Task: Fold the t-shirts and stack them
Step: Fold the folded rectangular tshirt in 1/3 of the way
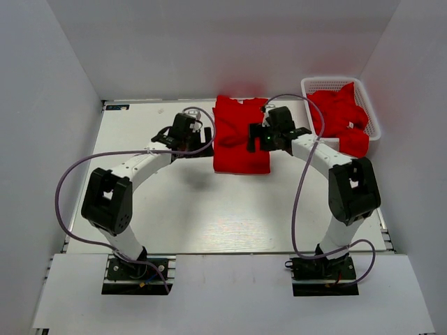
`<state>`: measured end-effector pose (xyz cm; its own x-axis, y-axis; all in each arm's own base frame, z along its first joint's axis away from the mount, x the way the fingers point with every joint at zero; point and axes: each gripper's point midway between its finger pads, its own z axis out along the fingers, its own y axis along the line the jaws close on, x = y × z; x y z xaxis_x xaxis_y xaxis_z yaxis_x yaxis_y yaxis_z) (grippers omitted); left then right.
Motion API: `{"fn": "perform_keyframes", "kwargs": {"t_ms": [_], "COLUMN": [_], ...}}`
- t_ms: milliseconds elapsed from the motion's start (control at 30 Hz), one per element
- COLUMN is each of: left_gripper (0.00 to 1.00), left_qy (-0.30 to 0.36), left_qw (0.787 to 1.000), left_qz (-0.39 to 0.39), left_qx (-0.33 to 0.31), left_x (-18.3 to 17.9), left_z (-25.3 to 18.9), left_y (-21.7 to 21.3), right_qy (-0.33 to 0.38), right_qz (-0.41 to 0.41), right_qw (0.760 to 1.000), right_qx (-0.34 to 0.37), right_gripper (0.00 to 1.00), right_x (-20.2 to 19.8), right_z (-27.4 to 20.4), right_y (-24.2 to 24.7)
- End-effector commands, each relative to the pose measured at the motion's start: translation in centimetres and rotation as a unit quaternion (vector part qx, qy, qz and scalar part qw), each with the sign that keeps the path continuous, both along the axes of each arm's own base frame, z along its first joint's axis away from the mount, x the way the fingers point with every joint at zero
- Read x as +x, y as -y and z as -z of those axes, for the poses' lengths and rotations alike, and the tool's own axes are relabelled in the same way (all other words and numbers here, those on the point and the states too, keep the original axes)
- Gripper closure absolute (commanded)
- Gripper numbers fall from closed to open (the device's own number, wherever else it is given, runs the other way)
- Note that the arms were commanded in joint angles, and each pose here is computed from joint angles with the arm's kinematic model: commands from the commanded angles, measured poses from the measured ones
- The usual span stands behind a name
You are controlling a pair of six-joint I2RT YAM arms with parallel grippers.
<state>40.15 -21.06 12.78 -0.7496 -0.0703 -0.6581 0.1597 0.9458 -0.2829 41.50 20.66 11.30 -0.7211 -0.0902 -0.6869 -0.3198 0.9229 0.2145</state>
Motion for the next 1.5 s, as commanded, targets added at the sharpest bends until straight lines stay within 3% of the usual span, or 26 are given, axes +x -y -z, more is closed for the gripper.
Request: {"fn": "perform_keyframes", "kwargs": {"t_ms": [0, 200, 333, 433, 533, 733, 833, 900, 933, 967, 1000, 1067, 1100, 1267, 1467], "left_gripper": [0.0, 0.0, 0.0, 0.0, 0.0, 0.0, 0.0, 0.0, 0.0, 0.0, 0.0, 0.0, 0.0, 0.0, 0.0], "left_qy": [-0.013, -0.024, -0.027, -0.026, -0.029, -0.032, -0.032, -0.026, -0.031, -0.032, -0.025, -0.013, -0.025, -0.033, -0.059], "left_qw": [1.0, 0.999, 0.998, 0.998, 0.998, 0.999, 0.999, 0.999, 0.999, 0.999, 0.999, 0.999, 0.999, 0.997, 0.994], "left_qz": [0.0, -0.043, -0.052, -0.052, -0.047, -0.033, -0.026, -0.025, -0.014, -0.001, 0.015, 0.038, 0.042, 0.064, 0.072], "left_qx": [-0.009, 0.019, 0.031, 0.03, 0.021, 0.014, 0.025, 0.031, 0.028, 0.03, 0.015, 0.004, 0.005, 0.021, 0.058], "left_x": [-2.3, -6.5, -8.1, -9.0, -9.6, -9.2, -7.6, -6.2, -5.8, -4.9, -4.2, -2.8, -2.2, 0.5, 1.1], "left_z": [0.3, 1.0, 0.8, 0.7, 1.0, 1.4, 1.3, 0.6, 0.8, 1.2, 1.0, 0.6, 1.8, 3.4, 6.5], "left_y": [-0.4, -4.0, -5.3, -5.7, -5.8, -5.1, -4.3, -3.8, -3.3, -2.6, -1.6, -0.2, 0.3, 2.5, 3.6], "right_qy": [-0.006, -0.023, -0.027, -0.011, 0.048, 0.11, 0.13, 0.132, 0.148, 0.109, 0.147, 0.109, 0.12, 0.059, 0.016], "right_qz": [-0.095, -0.169, -0.173, -0.16, -0.119, -0.052, -0.028, 0.019, 0.035, 0.041, 0.088, 0.118, 0.134, 0.212, 0.255], "right_qw": [0.994, 0.981, 0.979, 0.978, 0.979, 0.983, 0.987, 0.991, 0.988, 0.993, 0.985, 0.985, 0.982, 0.966, 0.956], "right_qx": [0.05, 0.093, 0.105, 0.131, 0.156, 0.138, 0.093, 0.029, 0.025, -0.014, -0.02, -0.06, -0.057, -0.132, -0.143], "right_gripper": [0.1, 0.1, 0.1, 0.1, 0.1, 0.1, 0.1, 0.1, 0.1, 0.1, 0.1, 0.1, 0.1, 0.1, 0.1], "right_x": [-0.6, 0.2, 2.0, 4.6, 8.5, 13.1, 12.3, 11.0, 10.3, 8.0, 7.6, 4.8, 3.9, -0.4, -2.5], "right_z": [-0.1, 1.0, 2.5, 2.1, -0.9, -3.2, -5.2, -3.8, -6.1, -1.8, -5.8, -2.0, -4.0, -1.2, 1.1], "right_y": [-5.3, -11.6, -14.1, -16.1, -17.3, -16.4, -14.0, -10.0, -8.6, -6.7, -4.3, -1.2, 0.0, 6.3, 9.6]}}
